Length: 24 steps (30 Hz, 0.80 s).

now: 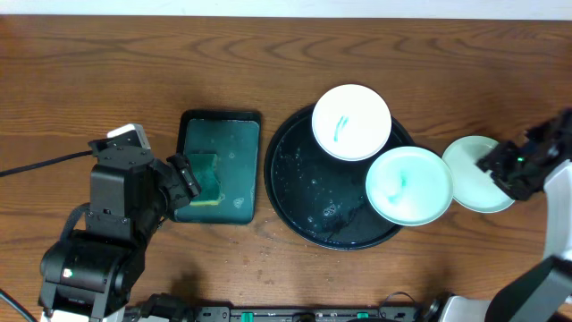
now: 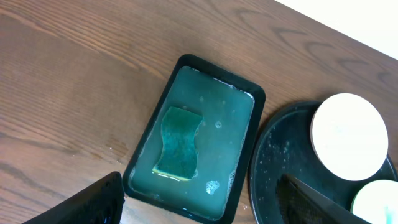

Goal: Clean dirty plates on tray and stack at the side
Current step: 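Release the plate and move the right gripper to the next plate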

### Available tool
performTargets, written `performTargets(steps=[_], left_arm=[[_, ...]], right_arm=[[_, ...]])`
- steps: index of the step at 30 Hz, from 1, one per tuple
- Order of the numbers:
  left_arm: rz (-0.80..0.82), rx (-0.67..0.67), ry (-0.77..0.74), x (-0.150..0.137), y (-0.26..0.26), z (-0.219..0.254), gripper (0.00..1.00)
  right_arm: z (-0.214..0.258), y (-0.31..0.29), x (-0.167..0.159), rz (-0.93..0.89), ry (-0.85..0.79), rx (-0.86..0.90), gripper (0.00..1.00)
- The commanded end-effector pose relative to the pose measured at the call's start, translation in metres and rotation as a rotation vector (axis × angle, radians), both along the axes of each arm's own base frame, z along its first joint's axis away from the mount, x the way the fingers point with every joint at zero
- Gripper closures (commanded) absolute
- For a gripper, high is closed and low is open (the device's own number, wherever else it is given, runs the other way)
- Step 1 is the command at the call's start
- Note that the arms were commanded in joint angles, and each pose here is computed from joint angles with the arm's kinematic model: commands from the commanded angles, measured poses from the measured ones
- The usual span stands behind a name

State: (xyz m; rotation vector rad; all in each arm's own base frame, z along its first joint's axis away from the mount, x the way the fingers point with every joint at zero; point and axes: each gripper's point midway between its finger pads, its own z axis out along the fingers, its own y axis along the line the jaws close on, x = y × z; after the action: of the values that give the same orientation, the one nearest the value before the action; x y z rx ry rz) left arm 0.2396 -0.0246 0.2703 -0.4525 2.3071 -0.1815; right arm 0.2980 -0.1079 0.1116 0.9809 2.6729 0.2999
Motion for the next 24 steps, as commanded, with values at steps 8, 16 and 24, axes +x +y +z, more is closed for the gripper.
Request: performTargets(steps=[8,16,24], left_arm=[[-0.001,-0.001,-0.015,0.0,0.001,0.007,0.21],[-0.001,-0.001,-0.015,0.0,0.001,0.007,0.21],[-0.001,-0.001,-0.015,0.0,0.001,0.007,0.21]], right_arm=[[-0.045,0.024,-0.025,0.09,0.231,-0.262,0.32],[-0.078,0.047,-0.022,0.144,0.16,-0.157,0.6],[-0.077,0.061,-0.035,0.212,0.175,-0.114,0.99]])
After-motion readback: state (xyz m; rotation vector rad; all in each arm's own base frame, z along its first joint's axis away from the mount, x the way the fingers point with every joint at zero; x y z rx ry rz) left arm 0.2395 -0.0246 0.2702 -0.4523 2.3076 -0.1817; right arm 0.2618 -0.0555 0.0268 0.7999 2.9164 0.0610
